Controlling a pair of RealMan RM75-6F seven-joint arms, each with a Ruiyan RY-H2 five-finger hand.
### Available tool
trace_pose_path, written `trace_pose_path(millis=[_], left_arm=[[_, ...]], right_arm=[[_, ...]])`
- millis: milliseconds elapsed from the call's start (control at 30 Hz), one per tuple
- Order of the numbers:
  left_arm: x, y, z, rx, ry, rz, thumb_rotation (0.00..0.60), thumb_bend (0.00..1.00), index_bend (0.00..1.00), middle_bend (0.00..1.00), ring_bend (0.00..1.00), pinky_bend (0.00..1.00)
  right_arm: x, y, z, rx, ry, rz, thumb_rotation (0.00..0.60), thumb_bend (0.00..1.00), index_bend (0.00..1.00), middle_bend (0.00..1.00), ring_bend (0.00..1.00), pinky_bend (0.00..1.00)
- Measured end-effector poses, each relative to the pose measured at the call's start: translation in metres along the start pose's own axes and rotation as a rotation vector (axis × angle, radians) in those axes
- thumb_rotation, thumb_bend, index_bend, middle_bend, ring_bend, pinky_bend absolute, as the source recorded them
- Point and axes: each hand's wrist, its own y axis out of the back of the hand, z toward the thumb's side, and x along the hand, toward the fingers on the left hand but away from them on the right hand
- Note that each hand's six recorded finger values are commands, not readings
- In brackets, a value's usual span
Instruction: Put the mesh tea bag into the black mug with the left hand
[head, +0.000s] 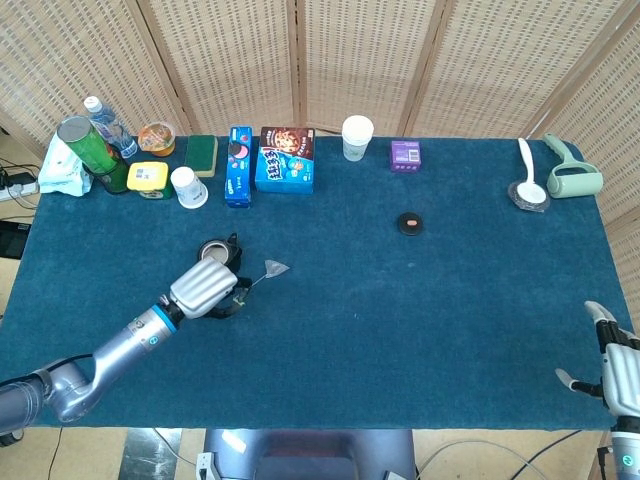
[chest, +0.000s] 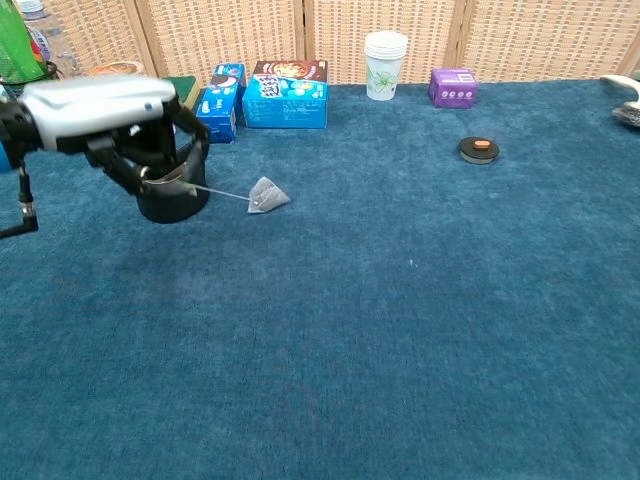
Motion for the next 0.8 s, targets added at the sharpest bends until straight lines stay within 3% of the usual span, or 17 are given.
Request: trace_pose_path(millis=[800], left_arm=[[-0.017, 0.083, -0.018, -0.158, 0.058, 0.285, 0.6, 0.45, 0.63, 1.0, 1.0, 0.89]], right_arm=[[0.002, -0.008, 0.001, -0.016, 0.011, 0.025, 0.6, 0.03, 0.09, 0.14, 0.28, 0.21]])
